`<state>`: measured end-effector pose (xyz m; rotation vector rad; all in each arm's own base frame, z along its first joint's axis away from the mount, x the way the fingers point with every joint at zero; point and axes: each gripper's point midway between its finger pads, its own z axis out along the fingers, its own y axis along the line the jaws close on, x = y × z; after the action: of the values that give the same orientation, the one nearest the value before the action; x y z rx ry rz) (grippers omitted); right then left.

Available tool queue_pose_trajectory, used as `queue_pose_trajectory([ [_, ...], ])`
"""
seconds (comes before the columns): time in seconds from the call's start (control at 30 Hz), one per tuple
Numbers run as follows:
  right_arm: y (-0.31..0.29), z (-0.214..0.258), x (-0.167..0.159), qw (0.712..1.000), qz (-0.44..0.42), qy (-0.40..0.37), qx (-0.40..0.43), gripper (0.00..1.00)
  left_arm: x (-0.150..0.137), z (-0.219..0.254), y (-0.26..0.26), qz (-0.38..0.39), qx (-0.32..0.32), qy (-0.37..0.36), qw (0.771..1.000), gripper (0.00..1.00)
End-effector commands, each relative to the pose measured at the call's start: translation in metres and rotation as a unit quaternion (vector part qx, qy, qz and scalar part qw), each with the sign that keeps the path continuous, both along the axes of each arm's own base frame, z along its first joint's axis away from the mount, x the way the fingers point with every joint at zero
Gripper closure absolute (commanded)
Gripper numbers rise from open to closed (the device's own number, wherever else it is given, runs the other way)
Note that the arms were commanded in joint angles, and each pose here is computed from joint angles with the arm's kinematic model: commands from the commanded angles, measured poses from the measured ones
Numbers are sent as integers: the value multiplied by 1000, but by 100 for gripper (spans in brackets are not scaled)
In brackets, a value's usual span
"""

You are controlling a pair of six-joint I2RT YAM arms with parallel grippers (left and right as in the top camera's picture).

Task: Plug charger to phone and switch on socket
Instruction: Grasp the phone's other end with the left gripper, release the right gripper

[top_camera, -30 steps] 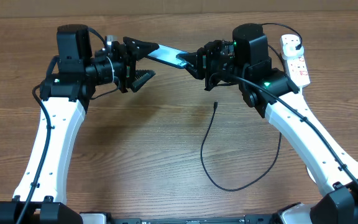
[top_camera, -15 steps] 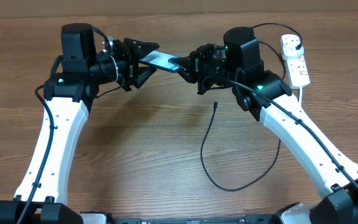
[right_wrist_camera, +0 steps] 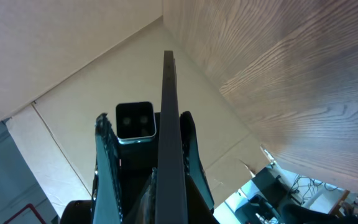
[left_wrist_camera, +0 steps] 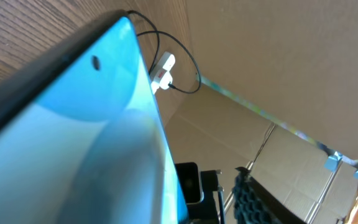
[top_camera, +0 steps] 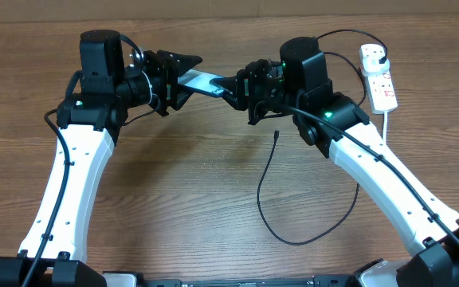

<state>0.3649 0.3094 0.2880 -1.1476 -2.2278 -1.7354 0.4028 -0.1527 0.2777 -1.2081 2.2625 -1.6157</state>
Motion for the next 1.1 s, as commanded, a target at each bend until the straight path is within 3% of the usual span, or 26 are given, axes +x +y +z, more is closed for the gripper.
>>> queue_pose_trajectory([
  [0.0, 0, 37, -9, 999, 7, -38, 24, 96, 2, -1, -1, 4, 1, 2, 1000, 60],
  [0.27, 0, 37, -9, 999, 8, -38, 24, 96, 2, -1, 0, 4, 1, 2, 1000, 64],
  [0.5, 0, 37, -9, 999, 8, -38, 24, 95, 2, -1, 0, 4, 1, 2, 1000, 76],
  [0.57, 1, 37, -10, 999, 9, -38, 24, 88, 2, -1, 0, 6, 0, 3, 1000, 83],
  [0.63, 2, 37, -11, 999, 11, -38, 24, 80, 2, -1, 0, 7, 1, 3, 1000, 96],
  [0.83, 6, 37, -14, 999, 18, -43, 22, 46, 2, -1, 0, 7, 1, 3, 1000, 96],
  [1.07, -3, 33, -4, 980, 43, -184, -53, 16, 12, -10, 14, 29, 59, -29, 997, 96],
])
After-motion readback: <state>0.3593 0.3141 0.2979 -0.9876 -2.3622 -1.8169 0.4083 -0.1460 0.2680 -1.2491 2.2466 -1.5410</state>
